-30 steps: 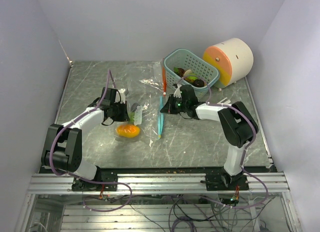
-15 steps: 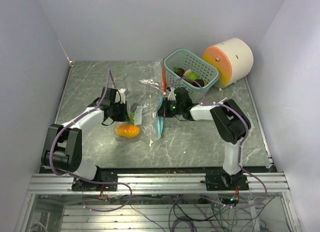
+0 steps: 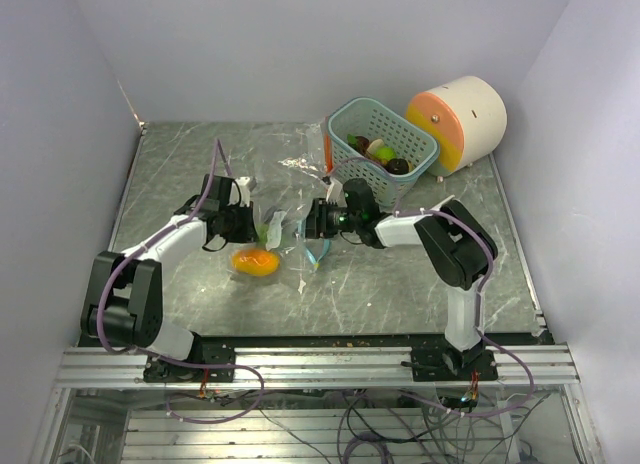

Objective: Open the zip-top bag and remove the fake food
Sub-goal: Pick up the fake fruit from the zipper food storage bag.

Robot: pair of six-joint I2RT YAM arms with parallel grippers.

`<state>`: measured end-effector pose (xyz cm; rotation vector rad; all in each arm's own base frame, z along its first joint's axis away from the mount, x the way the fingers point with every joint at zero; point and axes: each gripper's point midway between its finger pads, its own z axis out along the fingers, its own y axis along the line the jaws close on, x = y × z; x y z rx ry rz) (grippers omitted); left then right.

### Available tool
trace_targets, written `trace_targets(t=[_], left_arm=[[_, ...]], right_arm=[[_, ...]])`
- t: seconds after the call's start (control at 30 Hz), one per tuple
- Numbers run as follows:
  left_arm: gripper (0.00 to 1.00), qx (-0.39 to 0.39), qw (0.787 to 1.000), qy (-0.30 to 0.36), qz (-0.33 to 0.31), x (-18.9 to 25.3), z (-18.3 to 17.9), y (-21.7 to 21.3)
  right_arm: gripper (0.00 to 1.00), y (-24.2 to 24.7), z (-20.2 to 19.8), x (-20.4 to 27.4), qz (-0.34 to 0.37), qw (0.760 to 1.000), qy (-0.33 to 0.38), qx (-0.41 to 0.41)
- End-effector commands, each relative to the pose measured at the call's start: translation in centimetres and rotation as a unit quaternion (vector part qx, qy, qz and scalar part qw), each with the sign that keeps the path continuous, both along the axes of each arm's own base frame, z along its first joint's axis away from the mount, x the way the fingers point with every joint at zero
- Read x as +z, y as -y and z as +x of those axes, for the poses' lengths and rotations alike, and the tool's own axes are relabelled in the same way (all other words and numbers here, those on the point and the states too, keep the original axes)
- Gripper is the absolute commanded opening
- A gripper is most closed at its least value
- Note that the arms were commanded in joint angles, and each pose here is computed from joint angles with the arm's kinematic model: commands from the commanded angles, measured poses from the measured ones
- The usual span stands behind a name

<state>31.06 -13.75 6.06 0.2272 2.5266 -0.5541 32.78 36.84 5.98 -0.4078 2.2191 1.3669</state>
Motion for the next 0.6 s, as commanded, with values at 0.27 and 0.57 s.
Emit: trace_targets(t=[0.27,0.57], left_arm=[[0.07,-0.045,0.984,0.159,-0.064,9.2,0.1,2.4],[0.07,-0.021,0.998,0.063,0.002,3.0,-0.5,0.5]], right_arm=[[0.46,-1.6,-1.2,-1.1,0.015,0.999,-0.002,0.028],[0.59,-2.0,-1.0,-0.8,0.021,0.999,0.004,0.035]])
